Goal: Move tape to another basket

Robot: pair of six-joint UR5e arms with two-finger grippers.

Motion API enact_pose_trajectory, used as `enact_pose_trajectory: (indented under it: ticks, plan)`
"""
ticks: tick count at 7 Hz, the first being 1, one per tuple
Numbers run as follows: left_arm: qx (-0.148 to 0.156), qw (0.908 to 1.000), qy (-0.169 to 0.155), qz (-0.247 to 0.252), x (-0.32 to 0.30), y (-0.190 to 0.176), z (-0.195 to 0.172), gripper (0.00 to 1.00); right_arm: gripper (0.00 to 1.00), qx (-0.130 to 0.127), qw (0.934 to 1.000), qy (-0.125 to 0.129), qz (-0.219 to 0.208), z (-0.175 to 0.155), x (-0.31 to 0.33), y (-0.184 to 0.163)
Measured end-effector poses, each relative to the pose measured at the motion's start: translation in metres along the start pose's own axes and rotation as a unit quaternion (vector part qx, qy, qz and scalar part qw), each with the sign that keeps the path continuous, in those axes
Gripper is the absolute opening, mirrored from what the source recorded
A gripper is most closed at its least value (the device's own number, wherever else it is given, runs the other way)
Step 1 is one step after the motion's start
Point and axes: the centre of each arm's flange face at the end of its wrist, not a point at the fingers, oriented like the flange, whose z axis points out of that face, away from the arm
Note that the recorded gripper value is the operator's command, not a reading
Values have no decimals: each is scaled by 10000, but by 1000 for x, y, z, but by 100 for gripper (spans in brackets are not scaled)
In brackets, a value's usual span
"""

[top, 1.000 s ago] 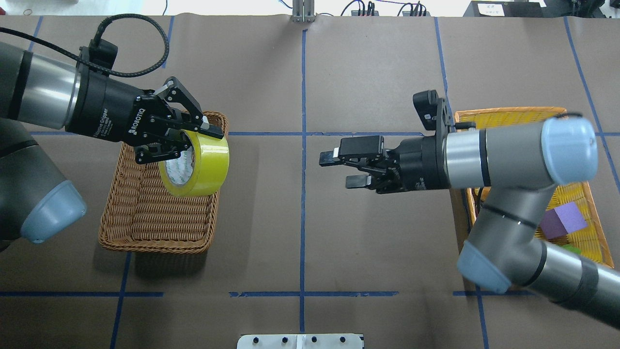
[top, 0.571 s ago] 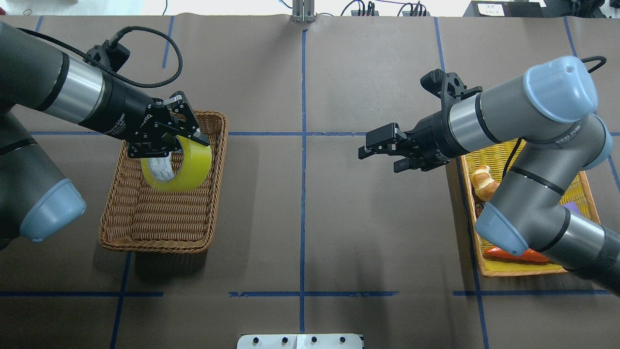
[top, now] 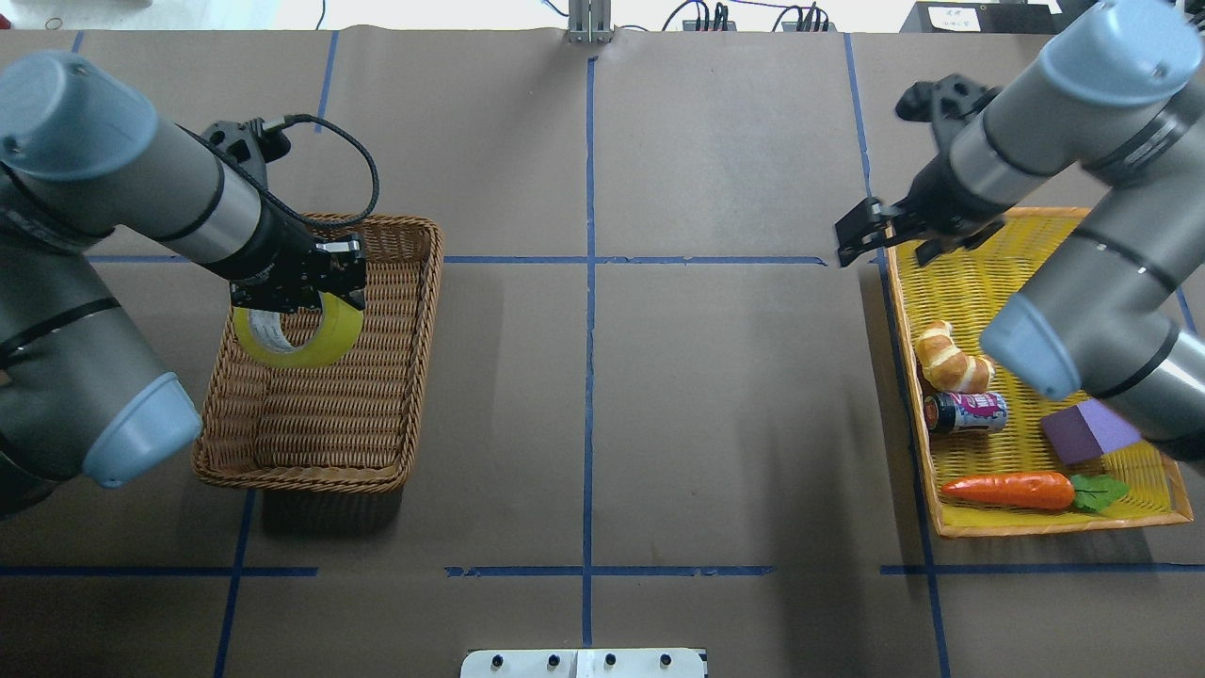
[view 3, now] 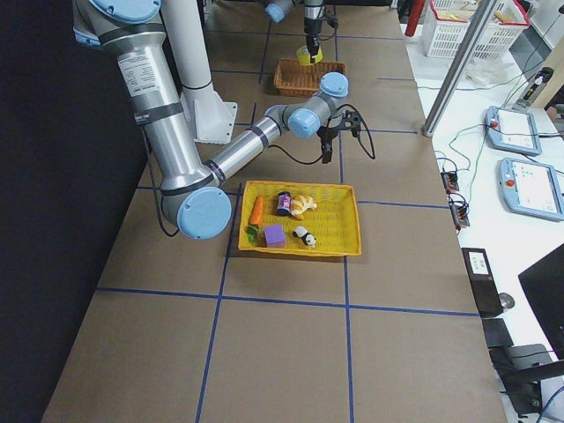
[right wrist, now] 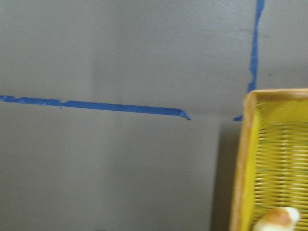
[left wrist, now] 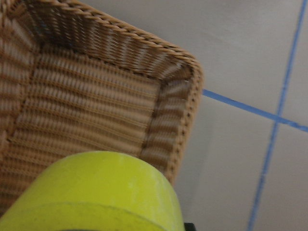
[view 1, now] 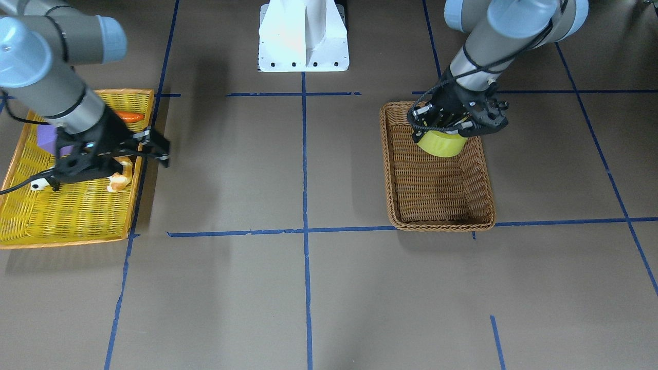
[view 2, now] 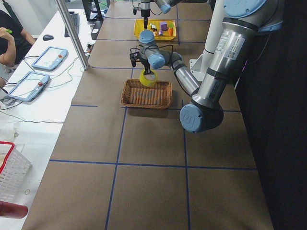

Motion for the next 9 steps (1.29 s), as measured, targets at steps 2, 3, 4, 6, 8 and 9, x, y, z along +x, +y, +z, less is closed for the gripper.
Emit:
enact_pose_trajectory:
  ticks: [2, 3, 4, 6, 8, 9]
  plan:
    - [36, 9989, -425, 197, -7, 5, 45, 40, 100, -139, 9977, 504, -436, -39, 91, -33]
    - [49, 9981, -536, 291, -8, 9, 58, 90, 100, -192, 9963, 612, -577, -53, 136, -47]
    - [56, 9977, -584, 333, -10, 11, 63, 100, 100, -243, 9956, 619, -663, -63, 178, -57]
    - [81, 9976, -602, 346, -16, 12, 61, 100, 100, -280, 9959, 509, -696, -77, 233, -60]
    - [142, 9960, -670, 568, -32, -9, 39, 100, 100, -343, 9954, 379, -807, -80, 281, -45]
    - [129, 9926, -824, 883, -51, -28, 12, 100, 100, -397, 9950, 274, -871, -78, 313, -34]
